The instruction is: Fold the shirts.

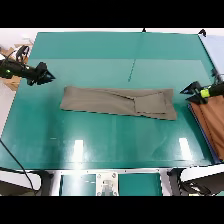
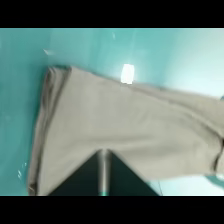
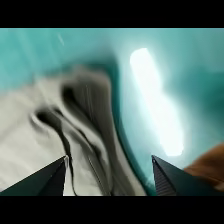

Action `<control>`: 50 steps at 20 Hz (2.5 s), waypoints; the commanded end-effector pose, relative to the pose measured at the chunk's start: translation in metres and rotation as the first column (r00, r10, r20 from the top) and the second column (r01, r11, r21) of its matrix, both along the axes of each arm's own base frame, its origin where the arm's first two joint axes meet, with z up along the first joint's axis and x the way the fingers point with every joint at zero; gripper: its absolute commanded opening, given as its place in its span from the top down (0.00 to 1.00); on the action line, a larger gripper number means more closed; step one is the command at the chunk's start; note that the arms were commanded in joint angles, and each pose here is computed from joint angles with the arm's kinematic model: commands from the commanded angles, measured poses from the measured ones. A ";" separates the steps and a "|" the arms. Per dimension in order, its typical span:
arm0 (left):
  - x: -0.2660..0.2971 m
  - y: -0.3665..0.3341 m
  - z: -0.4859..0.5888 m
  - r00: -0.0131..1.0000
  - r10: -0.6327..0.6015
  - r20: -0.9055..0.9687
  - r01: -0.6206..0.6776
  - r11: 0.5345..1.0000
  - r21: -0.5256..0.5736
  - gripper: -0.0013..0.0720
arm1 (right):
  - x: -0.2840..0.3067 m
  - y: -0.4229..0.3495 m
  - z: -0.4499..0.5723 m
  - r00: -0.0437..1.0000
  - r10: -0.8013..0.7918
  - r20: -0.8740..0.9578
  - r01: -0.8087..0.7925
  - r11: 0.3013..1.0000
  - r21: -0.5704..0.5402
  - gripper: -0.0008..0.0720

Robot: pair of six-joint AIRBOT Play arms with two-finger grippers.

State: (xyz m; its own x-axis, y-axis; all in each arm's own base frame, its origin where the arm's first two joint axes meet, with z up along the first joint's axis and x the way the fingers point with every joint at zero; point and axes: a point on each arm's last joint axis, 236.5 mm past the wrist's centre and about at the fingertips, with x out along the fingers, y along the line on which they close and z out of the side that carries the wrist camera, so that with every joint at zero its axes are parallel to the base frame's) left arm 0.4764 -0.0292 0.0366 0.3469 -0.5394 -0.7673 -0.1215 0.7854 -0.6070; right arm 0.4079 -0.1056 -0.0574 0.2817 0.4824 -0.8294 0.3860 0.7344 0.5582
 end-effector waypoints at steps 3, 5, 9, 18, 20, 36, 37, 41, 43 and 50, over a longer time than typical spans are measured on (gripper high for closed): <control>-0.006 -0.025 0.005 0.997 -0.076 -0.003 0.076 0.997 -0.013 0.93 | -0.004 0.048 -0.037 0.990 0.132 0.051 -0.140 0.966 0.217 0.15; -0.006 -0.037 0.006 0.995 -0.098 0.003 0.098 0.995 -0.013 0.93 | -0.005 0.063 -0.049 0.984 0.175 0.045 -0.181 0.955 0.236 0.15; -0.005 -0.084 0.016 0.981 -0.182 0.063 0.185 0.981 -0.053 0.93 | -0.002 0.091 -0.055 0.966 0.255 0.048 -0.259 0.936 0.238 0.15; -0.003 -0.277 0.002 0.842 -0.419 0.340 0.418 0.905 0.080 0.94 | 0.026 0.103 0.021 0.924 0.360 0.129 -0.380 0.903 0.199 0.96; -0.007 -0.327 -0.021 0.818 -0.433 0.380 0.428 0.898 0.101 0.94 | 0.030 0.113 0.069 0.893 0.408 0.189 -0.436 0.887 0.150 0.96; -0.054 -0.422 -0.105 0.810 -0.538 0.231 0.559 0.828 -0.033 0.94 | 0.001 0.222 0.246 0.683 0.623 0.380 -0.641 0.761 -0.096 0.96; -0.052 -0.410 -0.094 0.804 -0.554 0.215 0.575 0.817 -0.049 0.95 | 0.001 0.222 0.246 0.693 0.615 0.375 -0.634 0.768 -0.088 0.96; -0.028 -0.299 -0.041 0.771 -0.630 0.096 0.625 0.777 0.075 0.95 | 0.010 0.240 0.249 0.699 0.592 0.400 -0.615 0.784 -0.085 0.96; -0.010 -0.198 -0.020 0.806 -0.592 -0.021 0.566 0.760 0.320 0.95 | 0.014 0.274 0.246 0.683 0.601 0.416 -0.633 0.771 -0.075 0.96; -0.007 0.030 0.055 0.957 -0.271 -0.106 0.268 0.678 0.684 0.94 | 0.024 0.498 0.163 0.568 0.642 0.515 -0.728 0.684 -0.048 0.96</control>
